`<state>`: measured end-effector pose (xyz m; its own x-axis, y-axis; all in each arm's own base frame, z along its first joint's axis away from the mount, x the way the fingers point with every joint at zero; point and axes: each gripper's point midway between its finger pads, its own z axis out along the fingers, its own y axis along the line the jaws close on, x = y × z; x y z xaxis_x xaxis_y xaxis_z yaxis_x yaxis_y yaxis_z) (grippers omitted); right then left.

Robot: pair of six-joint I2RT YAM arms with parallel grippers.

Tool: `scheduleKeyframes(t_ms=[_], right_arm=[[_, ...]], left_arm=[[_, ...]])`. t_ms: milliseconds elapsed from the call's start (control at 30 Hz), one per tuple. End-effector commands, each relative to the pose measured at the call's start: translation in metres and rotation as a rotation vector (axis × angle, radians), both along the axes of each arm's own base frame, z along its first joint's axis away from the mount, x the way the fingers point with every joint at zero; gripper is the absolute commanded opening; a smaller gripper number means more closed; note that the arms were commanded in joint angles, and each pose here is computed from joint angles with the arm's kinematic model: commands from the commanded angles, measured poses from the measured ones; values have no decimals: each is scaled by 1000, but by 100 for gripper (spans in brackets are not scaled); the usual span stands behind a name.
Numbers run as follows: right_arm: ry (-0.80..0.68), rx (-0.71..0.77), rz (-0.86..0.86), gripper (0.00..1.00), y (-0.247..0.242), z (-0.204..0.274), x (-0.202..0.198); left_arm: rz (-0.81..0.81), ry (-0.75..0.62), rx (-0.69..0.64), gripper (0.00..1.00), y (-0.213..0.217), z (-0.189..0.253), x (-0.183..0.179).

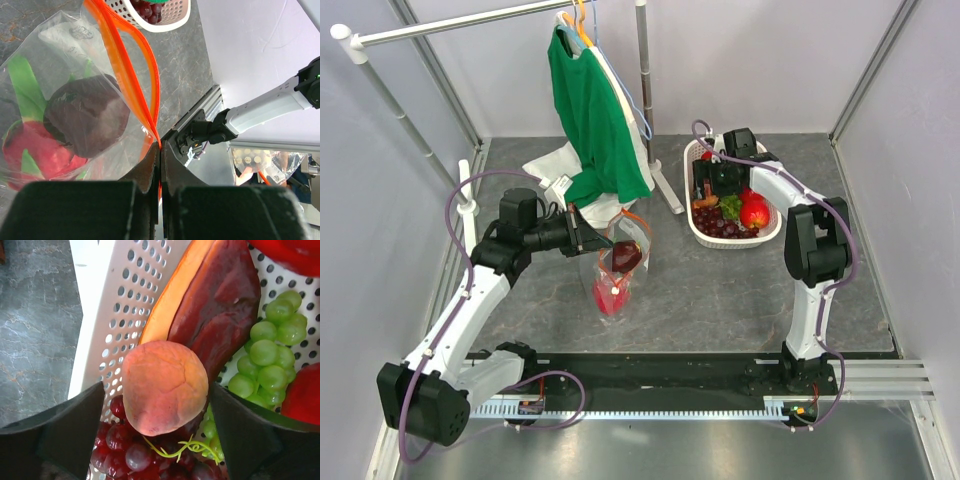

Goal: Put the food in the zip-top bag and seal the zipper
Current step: Fake bread.

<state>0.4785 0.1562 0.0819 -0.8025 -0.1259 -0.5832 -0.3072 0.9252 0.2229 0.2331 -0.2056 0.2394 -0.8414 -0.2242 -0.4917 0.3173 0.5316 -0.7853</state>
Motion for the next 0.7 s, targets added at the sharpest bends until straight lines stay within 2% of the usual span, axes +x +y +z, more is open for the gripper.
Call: scheduleKeyframes(t_ms=[0, 133, 167, 400, 500, 533, 667], right_arm=[[-57, 33, -2, 85, 7, 14, 18], [-109, 21, 5, 68, -1, 40, 11], [-116, 16, 11, 60, -2, 44, 7], [-257, 49, 85, 53, -7, 130, -27], [-278, 163, 182, 52, 11, 166, -60], [-281, 233, 251, 52, 22, 179, -82], [-278, 348, 385, 53, 46, 197, -134]], left_arm=[[-18, -35, -7, 2, -1, 3, 1], [-18, -45, -6, 2, -1, 7, 2], [-18, -41, -8, 2, -1, 6, 2], [-7, -52, -15, 2, -1, 14, 3], [0, -62, -12, 2, 0, 19, 3], [2, -58, -11, 2, 1, 19, 3], [-6, -30, -18, 2, 0, 22, -2]])
